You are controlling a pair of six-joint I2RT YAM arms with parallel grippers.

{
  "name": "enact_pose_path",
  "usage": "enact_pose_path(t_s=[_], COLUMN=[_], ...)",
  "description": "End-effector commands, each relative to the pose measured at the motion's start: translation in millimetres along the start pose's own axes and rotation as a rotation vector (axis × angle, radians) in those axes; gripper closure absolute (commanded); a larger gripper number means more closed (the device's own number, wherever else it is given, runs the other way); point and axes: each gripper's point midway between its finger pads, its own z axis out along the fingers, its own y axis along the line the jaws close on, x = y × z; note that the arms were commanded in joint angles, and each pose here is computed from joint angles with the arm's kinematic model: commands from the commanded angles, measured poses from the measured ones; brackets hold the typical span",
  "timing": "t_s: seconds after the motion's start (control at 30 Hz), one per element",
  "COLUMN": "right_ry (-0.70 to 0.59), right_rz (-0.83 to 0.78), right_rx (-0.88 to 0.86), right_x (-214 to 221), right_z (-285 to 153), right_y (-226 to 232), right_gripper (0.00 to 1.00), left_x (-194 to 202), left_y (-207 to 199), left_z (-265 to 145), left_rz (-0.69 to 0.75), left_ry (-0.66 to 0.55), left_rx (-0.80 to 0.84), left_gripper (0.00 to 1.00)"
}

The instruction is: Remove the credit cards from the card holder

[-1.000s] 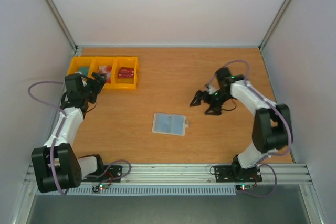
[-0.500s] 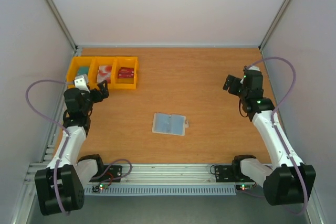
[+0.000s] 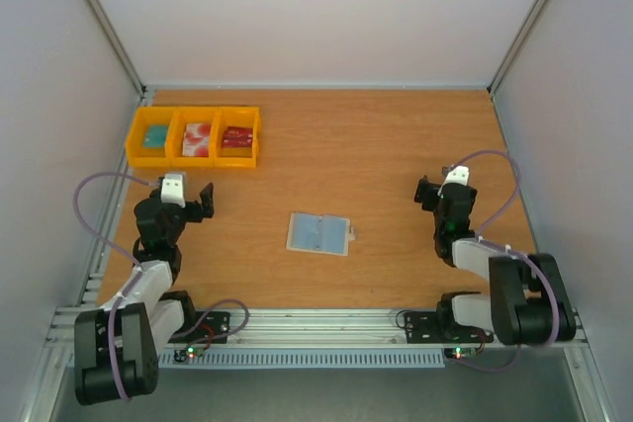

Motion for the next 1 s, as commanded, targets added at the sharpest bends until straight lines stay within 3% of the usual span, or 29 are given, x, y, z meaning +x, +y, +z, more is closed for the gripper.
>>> enact_pose_path(t_s=[0.0, 0.23, 0.6, 0.73, 0.97], right_ry=[-0.283, -0.273, -0.275, -0.277, -0.292], right_rz=[0.001, -0.084, -0.094, -0.079, -0.063], right_rx=[0.011, -0.156, -0.178, -0.145, -0.114], right_x=[-40.8, -17.1, -16.9, -17.6, -17.3], right_z=[-1.9, 17.9, 16.9, 17.5, 14.4], right_y=[-1.9, 32.6, 36.5, 30.6, 23.9], right_gripper=[0.01, 0.01, 0.02, 0.02, 0.01], left_x=[-30.2, -29.7, -11.4, -12.1, -12.2], left_y=[1.3, 32.6, -12.4, 16.8, 11.9], left_z=[1.3, 21.9, 78.5, 82.9, 83.8], left_rz=[0.062, -0.107, 0.08, 0.011, 0.009], left_ry=[-0.144, -0.116, -0.072, -0.048, -0.048], left_rx=[-0.026, -0.245, -0.017, -0.18, -0.152], left_gripper=[0.01, 0.01, 0.01, 0.01, 0.01])
